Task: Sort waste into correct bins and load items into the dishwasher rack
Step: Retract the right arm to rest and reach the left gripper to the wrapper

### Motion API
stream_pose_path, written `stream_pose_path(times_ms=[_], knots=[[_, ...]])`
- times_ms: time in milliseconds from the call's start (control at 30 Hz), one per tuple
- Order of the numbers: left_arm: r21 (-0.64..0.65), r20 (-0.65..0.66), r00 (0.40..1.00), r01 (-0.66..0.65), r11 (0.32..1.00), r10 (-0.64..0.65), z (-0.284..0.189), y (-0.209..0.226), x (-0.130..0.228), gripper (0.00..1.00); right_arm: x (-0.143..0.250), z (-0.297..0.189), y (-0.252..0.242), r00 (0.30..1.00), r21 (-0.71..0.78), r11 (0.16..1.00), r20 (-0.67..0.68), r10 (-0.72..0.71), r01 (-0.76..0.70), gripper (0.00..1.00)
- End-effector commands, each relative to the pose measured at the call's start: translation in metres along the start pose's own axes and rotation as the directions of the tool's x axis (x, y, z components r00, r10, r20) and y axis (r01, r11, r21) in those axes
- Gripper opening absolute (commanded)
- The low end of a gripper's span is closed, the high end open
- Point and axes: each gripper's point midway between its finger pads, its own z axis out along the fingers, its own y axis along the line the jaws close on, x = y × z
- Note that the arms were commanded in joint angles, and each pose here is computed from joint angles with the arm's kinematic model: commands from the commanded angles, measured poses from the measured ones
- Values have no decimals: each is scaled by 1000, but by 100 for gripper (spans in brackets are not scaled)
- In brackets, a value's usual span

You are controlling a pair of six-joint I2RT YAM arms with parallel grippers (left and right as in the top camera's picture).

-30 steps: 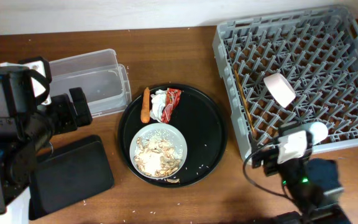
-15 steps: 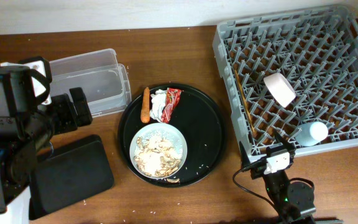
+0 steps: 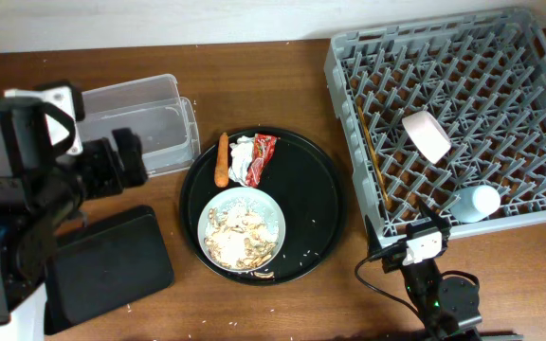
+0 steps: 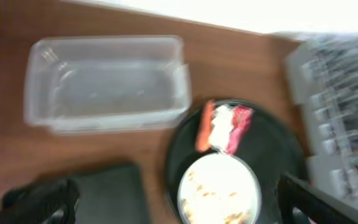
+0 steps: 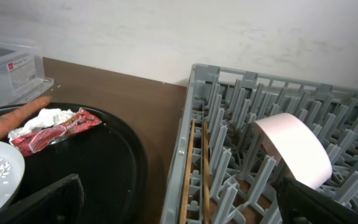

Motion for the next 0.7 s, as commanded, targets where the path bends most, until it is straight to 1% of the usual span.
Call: stream_pose_path(times_ms=[0, 67, 100, 167, 200, 233, 267, 300, 367, 400, 500, 600, 667], knots=[[87, -94, 995, -12, 996, 20, 35, -23, 6, 99, 3, 0, 3, 1000, -13, 1000, -3, -7, 7, 98], [41, -231, 972, -43, 998, 51, 85, -25, 25, 99, 3, 0, 3, 1000, -12, 1000, -3, -7, 7, 99], [38, -278, 959, -45, 998, 54, 102, -27, 30, 99, 3, 0, 3, 1000, -12, 1000, -3, -7, 7, 98], [81, -351, 935, -29, 996, 56, 141, -40, 36, 99, 3, 0, 3, 1000, -12, 1000, -3, -7, 7, 98], [109, -404, 913, -20, 994, 62, 163, -49, 45, 94, 3, 0, 3, 1000, -12, 1000, -3, -7, 7, 98], [106, -463, 882, -43, 993, 88, 193, -57, 59, 89, 3, 0, 3, 1000, -12, 1000, -3, -7, 7, 98], [109, -498, 858, -79, 991, 124, 217, -69, 72, 80, 3, 0, 3, 1000, -13, 1000, -3, -7, 7, 98], [102, -511, 845, -121, 987, 157, 234, -78, 81, 77, 3, 0, 3, 1000, -12, 1000, -3, -7, 7, 98], [48, -518, 821, -251, 967, 239, 277, -94, 102, 72, 3, 0, 3, 1000, -12, 1000, -3, -7, 7, 98], [81, -525, 802, -285, 955, 284, 301, -116, 119, 63, 3, 0, 3, 1000, -13, 1000, -3, -7, 7, 98], [108, -524, 773, -356, 928, 358, 337, -146, 152, 61, 3, 0, 3, 1000, -13, 1000, -3, -7, 7, 98], [91, -514, 769, -391, 916, 380, 357, -152, 163, 60, 3, 0, 3, 1000, -12, 1000, -3, -7, 7, 98], [92, -511, 771, -391, 916, 380, 367, -154, 168, 55, 3, 0, 3, 1000, -12, 1000, -3, -7, 7, 98]])
